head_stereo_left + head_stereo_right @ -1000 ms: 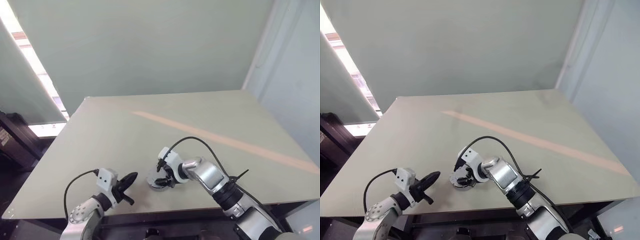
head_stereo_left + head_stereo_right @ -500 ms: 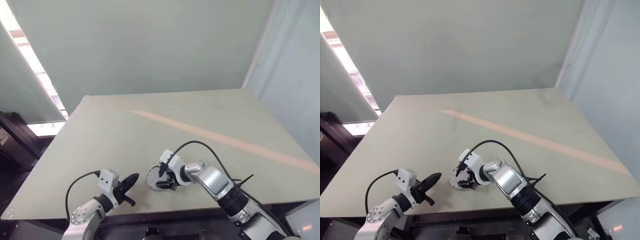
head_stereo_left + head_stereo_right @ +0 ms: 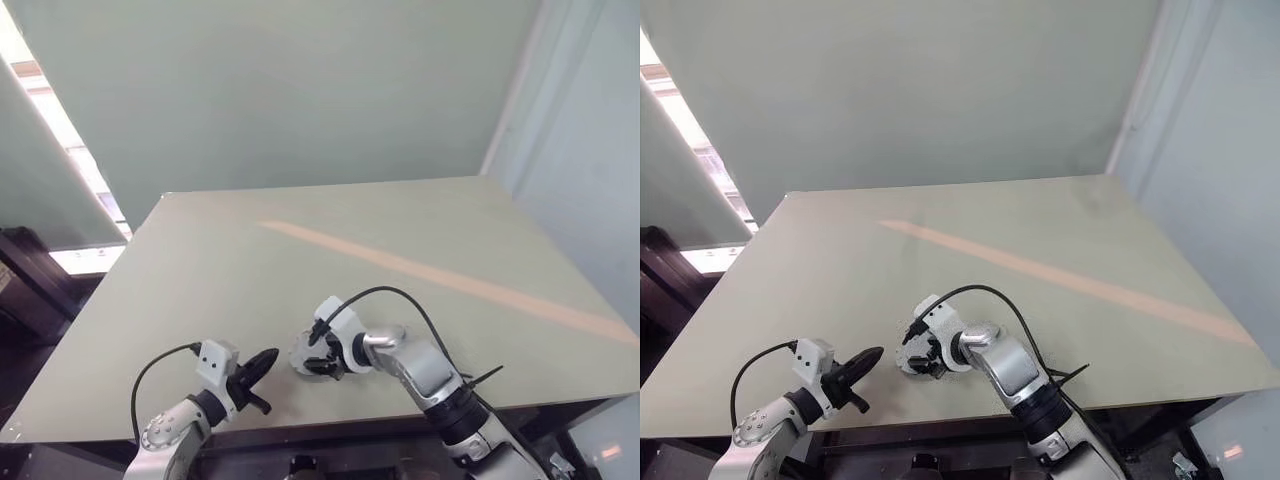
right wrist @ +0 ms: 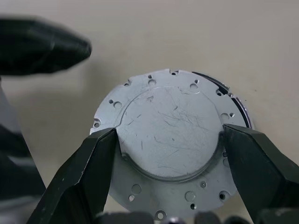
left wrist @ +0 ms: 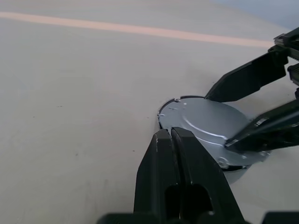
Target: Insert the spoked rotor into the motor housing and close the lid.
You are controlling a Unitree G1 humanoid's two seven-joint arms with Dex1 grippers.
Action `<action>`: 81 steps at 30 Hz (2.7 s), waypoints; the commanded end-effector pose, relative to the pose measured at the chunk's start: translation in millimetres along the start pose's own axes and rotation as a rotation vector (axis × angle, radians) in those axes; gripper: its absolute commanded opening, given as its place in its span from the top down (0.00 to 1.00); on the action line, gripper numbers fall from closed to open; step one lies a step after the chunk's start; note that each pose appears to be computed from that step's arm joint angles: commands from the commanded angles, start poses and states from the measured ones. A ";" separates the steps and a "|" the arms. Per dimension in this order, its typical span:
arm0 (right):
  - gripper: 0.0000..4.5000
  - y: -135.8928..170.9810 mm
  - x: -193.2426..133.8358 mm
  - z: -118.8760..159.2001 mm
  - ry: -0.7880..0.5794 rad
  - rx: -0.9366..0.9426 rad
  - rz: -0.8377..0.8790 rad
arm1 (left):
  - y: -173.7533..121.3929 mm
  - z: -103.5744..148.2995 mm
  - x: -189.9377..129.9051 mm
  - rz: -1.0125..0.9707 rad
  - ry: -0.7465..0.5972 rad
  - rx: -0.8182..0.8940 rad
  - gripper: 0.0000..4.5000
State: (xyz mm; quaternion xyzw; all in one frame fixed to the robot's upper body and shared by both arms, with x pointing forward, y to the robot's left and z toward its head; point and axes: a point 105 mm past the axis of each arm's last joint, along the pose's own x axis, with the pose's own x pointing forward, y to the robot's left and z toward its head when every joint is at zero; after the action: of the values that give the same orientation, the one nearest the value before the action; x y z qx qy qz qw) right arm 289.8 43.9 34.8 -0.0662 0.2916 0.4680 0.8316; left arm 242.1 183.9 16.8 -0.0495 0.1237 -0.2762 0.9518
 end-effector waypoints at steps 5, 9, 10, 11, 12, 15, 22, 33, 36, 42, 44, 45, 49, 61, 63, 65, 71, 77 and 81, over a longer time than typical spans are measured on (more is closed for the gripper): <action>0.24 6.3 6.0 6.9 -0.041 -0.010 -0.019 | -3.0 12.0 0.3 -0.016 -0.032 0.029 1.00; 0.24 16.4 4.4 5.7 -0.055 -0.111 0.066 | -3.1 11.9 0.1 -0.015 -0.033 0.029 1.00; 0.24 17.6 3.7 4.8 -0.052 -0.130 0.085 | -3.1 11.9 -0.1 -0.015 -0.033 0.029 1.00; 0.24 17.6 2.8 4.9 -0.056 -0.149 0.096 | -3.2 11.7 -0.3 -0.015 -0.032 0.029 1.00; 0.24 16.4 2.1 5.6 -0.060 -0.163 0.100 | -3.3 11.6 -0.4 -0.015 -0.032 0.029 1.00; 0.24 13.7 0.1 6.4 -0.047 -0.204 0.123 | -3.6 11.1 -0.6 -0.016 -0.031 0.028 1.00; 0.16 11.6 -8.9 22.2 -0.145 -0.209 0.160 | -1.4 11.0 -0.7 -0.014 -0.031 0.031 1.00; 0.00 8.7 -15.9 33.3 -0.216 -0.238 0.238 | 2.7 13.5 0.1 -0.006 -0.038 0.037 1.00; 0.00 1.9 -15.4 30.8 -0.206 -0.276 0.250 | 5.3 14.8 -2.2 0.007 -0.043 0.034 1.00; 0.00 -8.5 -9.5 19.1 -0.164 -0.311 0.265 | 18.3 15.8 -16.1 0.053 -0.038 0.032 1.00; 0.00 -8.4 -7.2 14.6 -0.154 -0.305 0.275 | 20.7 13.8 -20.3 0.065 -0.028 0.026 1.00; 0.00 -8.4 -6.0 13.0 -0.151 -0.300 0.278 | 21.4 13.0 -21.9 0.070 -0.024 0.022 1.00; 0.00 -8.2 -2.4 10.5 -0.153 -0.288 0.281 | 21.8 12.3 -23.5 0.076 -0.021 0.017 1.00; 0.27 -11.5 4.4 6.1 -0.142 -0.267 0.240 | 17.8 13.5 -16.6 0.061 -0.020 0.018 1.00; 0.27 -11.1 4.6 7.5 -0.146 -0.256 0.234 | 16.7 13.2 -15.4 0.057 -0.019 0.018 1.00; 0.27 -10.5 4.4 9.9 -0.155 -0.241 0.227 | 15.7 12.6 -14.4 0.053 -0.018 0.017 1.00; 0.27 -5.4 1.7 17.4 -0.200 -0.207 0.228 | 12.6 9.4 -13.7 0.042 -0.013 0.010 1.00; 0.27 -5.5 2.3 15.2 -0.193 -0.177 0.188 | 11.2 7.8 -13.9 0.036 -0.008 0.008 1.00; 0.27 -8.6 6.5 9.5 -0.158 -0.157 0.138 | 11.4 7.9 -13.2 0.034 -0.008 0.008 1.00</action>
State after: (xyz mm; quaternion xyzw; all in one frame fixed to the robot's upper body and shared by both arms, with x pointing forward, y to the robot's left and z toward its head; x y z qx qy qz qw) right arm 299.6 42.8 23.6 -0.0754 0.2155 0.5536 0.8008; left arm 235.2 201.7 13.8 -0.0542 0.1419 -0.2543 0.9551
